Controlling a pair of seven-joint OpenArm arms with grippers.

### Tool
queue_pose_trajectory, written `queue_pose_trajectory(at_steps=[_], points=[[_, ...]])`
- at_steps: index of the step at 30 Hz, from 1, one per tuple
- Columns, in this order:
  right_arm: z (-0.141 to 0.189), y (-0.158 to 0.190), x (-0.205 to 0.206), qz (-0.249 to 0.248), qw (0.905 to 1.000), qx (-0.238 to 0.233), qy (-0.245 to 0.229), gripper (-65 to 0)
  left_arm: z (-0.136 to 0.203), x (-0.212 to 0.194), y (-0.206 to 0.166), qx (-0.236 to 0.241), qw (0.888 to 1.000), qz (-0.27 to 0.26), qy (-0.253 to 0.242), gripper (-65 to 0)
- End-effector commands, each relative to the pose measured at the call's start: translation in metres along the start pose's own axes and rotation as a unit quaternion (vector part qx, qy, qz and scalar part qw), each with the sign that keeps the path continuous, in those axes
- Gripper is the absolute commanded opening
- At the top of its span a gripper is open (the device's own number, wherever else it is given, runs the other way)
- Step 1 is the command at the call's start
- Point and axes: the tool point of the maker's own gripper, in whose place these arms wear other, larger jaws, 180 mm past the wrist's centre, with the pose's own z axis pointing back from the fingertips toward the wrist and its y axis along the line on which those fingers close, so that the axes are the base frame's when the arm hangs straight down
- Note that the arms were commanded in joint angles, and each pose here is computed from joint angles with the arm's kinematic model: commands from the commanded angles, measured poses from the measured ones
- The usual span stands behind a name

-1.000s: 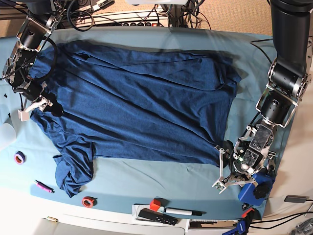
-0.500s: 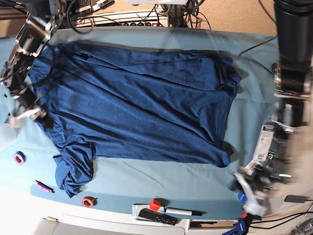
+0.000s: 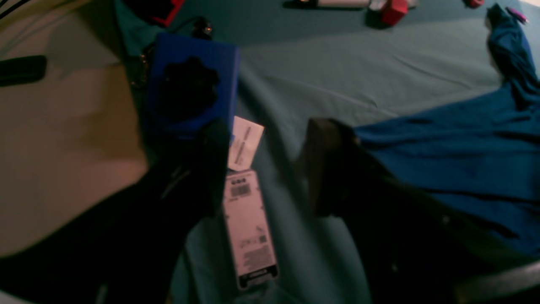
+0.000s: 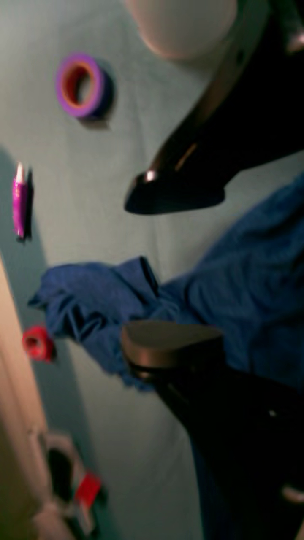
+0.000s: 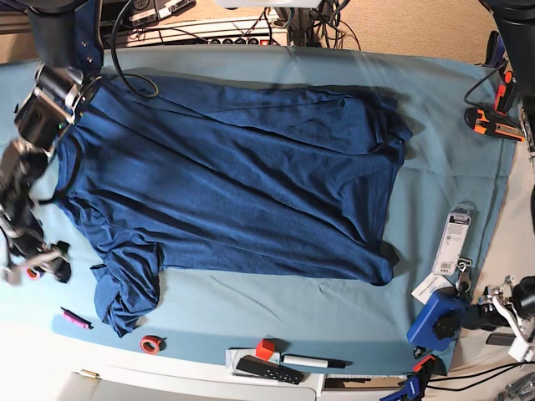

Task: Layout the t-shirt on the table in an organized manner, then fold the t-shirt properly
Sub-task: 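Grasp the hem corner of the blue shirt with the left gripper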

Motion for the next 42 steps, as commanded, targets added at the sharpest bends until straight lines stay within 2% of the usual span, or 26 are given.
queue_pose_trajectory(at_steps=[1,4,8,12,16,21,28,32,36,42], points=[[0.001,-0.002,0.026,0.019,0.9996,-0.007,-0.022,-25.9,0.010,0.022,0.001,0.001,0.999,-0.007,-0.032,-37.2],[-0.016,0.002,0.013,0.033,0.9991,-0.018,0.021,-25.9,0.004,0.010,-0.001,-0.004,1.000,-0.003,-0.023,-37.2],[-0.029,-0.003,-0.003,0.006,0.9987,-0.016,0.049,-25.9,-0.001,-0.003,-0.004,-0.010,1.000,0.003,-0.013,-37.2],[-0.028,-0.019,-0.020,-0.013,0.9969,-0.026,0.074,-25.9,-0.002,-0.010,-0.007,-0.020,1.000,-0.001,-0.008,-37.2],[-0.023,-0.033,-0.033,-0.003,0.9945,-0.042,0.096,-25.9,-0.002,-0.007,-0.010,-0.028,0.999,0.005,-0.017,-37.2],[-0.021,-0.033,-0.060,-0.004,0.9924,-0.041,0.115,-25.9,-0.002,-0.007,-0.010,-0.028,0.999,0.005,-0.017,-37.2],[-0.023,-0.025,-0.095,-0.006,0.9930,-0.035,0.112,-25.9,-0.002,-0.006,-0.011,-0.031,0.999,0.007,-0.019,-37.2],[-0.026,-0.018,-0.095,-0.011,0.9939,-0.025,0.107,-25.9,-0.003,-0.006,-0.012,-0.032,0.999,0.007,-0.020,-37.2],[-0.032,0.000,-0.090,-0.027,0.9955,0.007,0.091,-25.9,-0.006,-0.006,-0.015,-0.036,0.999,0.008,-0.020,-37.2],[-0.039,0.018,-0.095,-0.032,0.9952,0.021,0.091,-26.0,-0.009,-0.008,-0.019,-0.040,0.999,0.009,-0.015,-37.2]])
